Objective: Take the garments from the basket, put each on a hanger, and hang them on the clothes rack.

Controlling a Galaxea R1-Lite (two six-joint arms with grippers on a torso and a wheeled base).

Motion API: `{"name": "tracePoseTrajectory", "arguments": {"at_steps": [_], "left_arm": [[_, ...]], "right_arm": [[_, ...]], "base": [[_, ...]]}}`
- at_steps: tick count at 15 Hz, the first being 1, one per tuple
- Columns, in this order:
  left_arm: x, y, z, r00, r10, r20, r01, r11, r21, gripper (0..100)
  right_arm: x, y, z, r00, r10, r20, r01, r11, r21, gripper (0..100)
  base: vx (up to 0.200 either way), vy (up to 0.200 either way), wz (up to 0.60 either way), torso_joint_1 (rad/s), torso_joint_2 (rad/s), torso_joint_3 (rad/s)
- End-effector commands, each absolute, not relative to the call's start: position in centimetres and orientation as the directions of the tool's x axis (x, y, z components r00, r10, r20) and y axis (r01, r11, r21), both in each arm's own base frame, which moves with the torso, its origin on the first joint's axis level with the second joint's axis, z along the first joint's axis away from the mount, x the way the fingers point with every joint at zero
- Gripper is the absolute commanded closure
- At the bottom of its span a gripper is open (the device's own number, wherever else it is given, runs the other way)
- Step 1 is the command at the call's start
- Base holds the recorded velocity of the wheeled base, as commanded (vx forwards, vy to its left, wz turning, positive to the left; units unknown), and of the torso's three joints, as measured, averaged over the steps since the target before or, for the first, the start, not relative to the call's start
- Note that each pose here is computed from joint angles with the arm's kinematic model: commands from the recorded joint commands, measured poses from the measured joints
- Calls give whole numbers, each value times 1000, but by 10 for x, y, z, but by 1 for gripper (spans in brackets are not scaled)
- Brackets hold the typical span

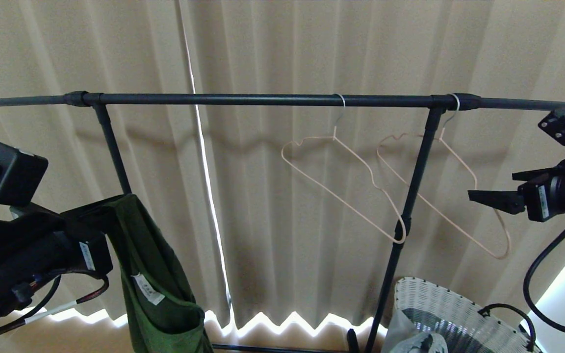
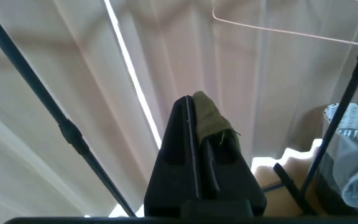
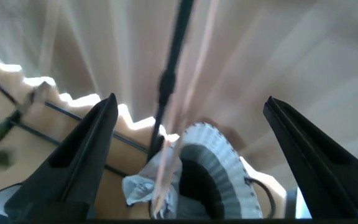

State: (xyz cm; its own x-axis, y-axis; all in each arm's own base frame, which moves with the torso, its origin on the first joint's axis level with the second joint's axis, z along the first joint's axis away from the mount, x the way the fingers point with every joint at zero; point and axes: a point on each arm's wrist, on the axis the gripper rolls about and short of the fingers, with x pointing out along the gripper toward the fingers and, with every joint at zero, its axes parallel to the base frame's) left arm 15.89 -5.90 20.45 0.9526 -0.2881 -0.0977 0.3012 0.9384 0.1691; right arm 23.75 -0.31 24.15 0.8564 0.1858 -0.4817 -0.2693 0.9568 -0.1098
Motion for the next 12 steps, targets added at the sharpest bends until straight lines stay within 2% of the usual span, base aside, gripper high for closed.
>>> {"name": "tracePoseTrajectory", "arguments": {"at_steps": [1, 5, 12], "left_arm": [[154, -57, 205, 953, -289, -89, 300, 939, 167, 100], [147, -56, 210, 940, -338, -54, 342, 926, 160, 100], [152, -57, 205, 933, -350, -84, 359, 920, 155, 100]], "right_arm": [[256, -4, 234, 839, 183, -513, -271, 957, -101, 0], [273, -1, 236, 840, 179, -512, -264, 959, -99, 0], [298, 0, 217, 800, 181, -572, -260, 964, -58, 0]], "base": [[0, 0, 0, 0, 0, 0], [0, 0, 0, 0, 0, 0], [0, 0, 0, 0, 0, 0]]}}
